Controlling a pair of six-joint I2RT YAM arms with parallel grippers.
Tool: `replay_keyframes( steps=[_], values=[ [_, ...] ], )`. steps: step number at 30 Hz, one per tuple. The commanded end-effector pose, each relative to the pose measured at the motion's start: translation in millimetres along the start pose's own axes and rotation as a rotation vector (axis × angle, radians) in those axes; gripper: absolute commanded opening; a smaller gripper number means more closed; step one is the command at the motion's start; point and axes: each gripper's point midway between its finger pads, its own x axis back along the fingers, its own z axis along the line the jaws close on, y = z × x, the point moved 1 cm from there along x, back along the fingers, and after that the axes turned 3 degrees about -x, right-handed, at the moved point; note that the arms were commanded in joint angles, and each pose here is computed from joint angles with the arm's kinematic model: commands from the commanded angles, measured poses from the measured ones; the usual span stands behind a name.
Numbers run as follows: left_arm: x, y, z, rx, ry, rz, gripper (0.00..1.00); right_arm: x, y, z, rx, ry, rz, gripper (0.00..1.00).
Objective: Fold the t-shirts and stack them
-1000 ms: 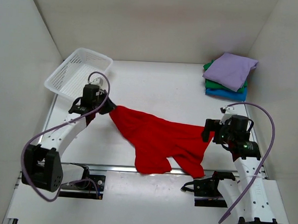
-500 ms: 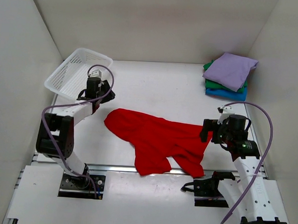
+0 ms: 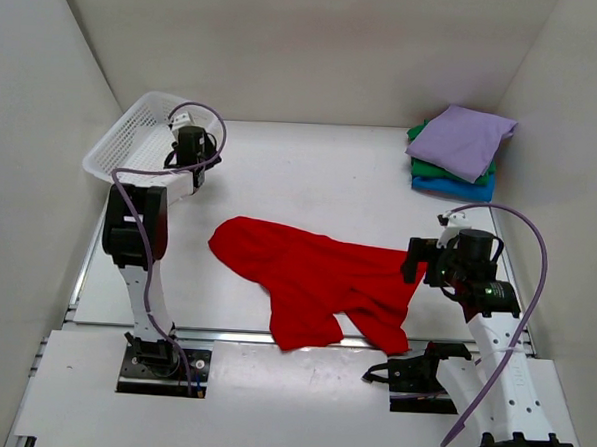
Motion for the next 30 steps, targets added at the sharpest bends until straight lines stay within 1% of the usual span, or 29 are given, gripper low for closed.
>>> replay_keyframes(
  steps=[1, 3, 6, 7, 10, 11, 12, 13, 14, 15, 16, 17, 18, 19, 20, 21, 22, 23, 24, 25, 26, 27, 28, 30],
  values=[
    [-0.8, 43.0, 4.1, 0.016, 0.041, -0.149, 0.59, -0.3, 8.1, -2.7, -0.006, -0.014, -0.04, 0.94],
    [0.9, 58.0, -0.5, 0.038, 0.05, -0.205, 0.6, -2.0, 7.1, -1.5, 0.001, -0.009, -0.034, 0.94],
    [-1.4, 68.3, -8.6, 0.046, 0.048, -0.221, 0.62, -1.9, 8.1, -3.2, -0.004, -0.016, -0.037, 0.95],
    [2.7, 73.5, -16.2, 0.048, 0.026, -0.226, 0.64, -1.0, 8.2, -5.0, -0.007, -0.027, -0.044, 0.93],
    [33.3, 86.4, -27.6, 0.05, -0.037, -0.273, 0.67, -1.9, 7.5, -5.3, -0.01, -0.03, -0.038, 0.93],
    [49.8, 87.7, -27.3, 0.044, -0.045, -0.271, 0.72, -2.4, 7.1, -6.5, -0.021, -0.043, -0.034, 0.94],
    [68.8, 91.3, -41.8, 0.036, -0.102, -0.268, 0.79, -4.0, 6.4, -10.0, -0.028, -0.065, -0.021, 0.95],
    [80.2, 80.2, -49.2, 0.0, -0.142, -0.215, 0.82, -6.8, 2.7, -9.5, -0.03, -0.065, 0.007, 0.94],
    [100.8, 66.2, -54.3, -0.036, -0.177, -0.154, 0.81, -11.0, -1.3, -12.4, -0.039, -0.077, 0.034, 0.94],
    [123.1, 55.2, -53.6, -0.06, -0.191, -0.105, 0.77, -11.9, -3.0, -14.1, -0.049, -0.087, 0.048, 0.93],
    [143.1, 41.6, -69.8, -0.086, -0.253, -0.066, 0.76, -17.1, -9.7, -16.0, -0.047, -0.095, 0.081, 0.93],
    [164.9, 19.9, -63.4, -0.11, -0.257, -0.003, 0.75, -17.6, -9.4, -20.6, -0.068, -0.111, 0.087, 0.92],
    [192.0, -10.4, -66.9, -0.138, -0.3, 0.075, 0.74, -21.4, -9.4, -27.1, -0.095, -0.13, 0.105, 0.92],
    [210.2, -32.3, -76.8, -0.166, -0.35, 0.121, 0.75, -25.8, -15.3, -34.7, -0.11, -0.153, 0.142, 0.92],
    [232.0, -60.0, -71.9, -0.147, -0.379, 0.196, 0.75, -26.8, -14.0, -41.5, -0.142, -0.162, 0.15, 0.92],
    [254.8, -88.7, -72.0, -0.128, -0.426, 0.253, 0.77, -29.8, -17.2, -50.4, -0.18, -0.176, 0.183, 0.92],
    [268.1, -110.4, -76.0, -0.124, -0.465, 0.299, 0.78, -34.1, -19.5, -55.5, -0.203, -0.182, 0.202, 0.91],
    [283.8, -138.6, -72.8, -0.081, -0.509, 0.357, 0.77, -37.7, -17.6, -59.1, -0.226, -0.173, 0.192, 0.91],
    [289.7, -158.0, -64.8, -0.059, -0.527, 0.385, 0.77, -44.7, -15.2, -61.7, -0.24, -0.171, 0.183, 0.9],
    [296.9, -179.4, -59.1, -0.018, -0.527, 0.452, 0.77, -49.6, -13.6, -64.7, -0.246, -0.188, 0.171, 0.91],
    [303.0, -184.7, -63.3, 0.015, -0.556, 0.488, 0.76, -55.0, -17.9, -63.9, -0.25, -0.188, 0.188, 0.9],
    [305.4, -190.9, -63.3, 0.039, -0.56, 0.515, 0.76, -59.5, -15.4, -61.8, -0.262, -0.183, 0.176, 0.9],
    [306.8, -202.7, -60.6, 0.037, -0.554, 0.554, 0.74, -64.3, -19.3, -59.9, -0.279, -0.172, 0.195, 0.9],
    [313.6, -207.0, -72.3, 0.047, -0.591, 0.574, 0.75, -72.8, -14.0, -54.9, -0.289, -0.148, 0.194, 0.89]
  ],
)
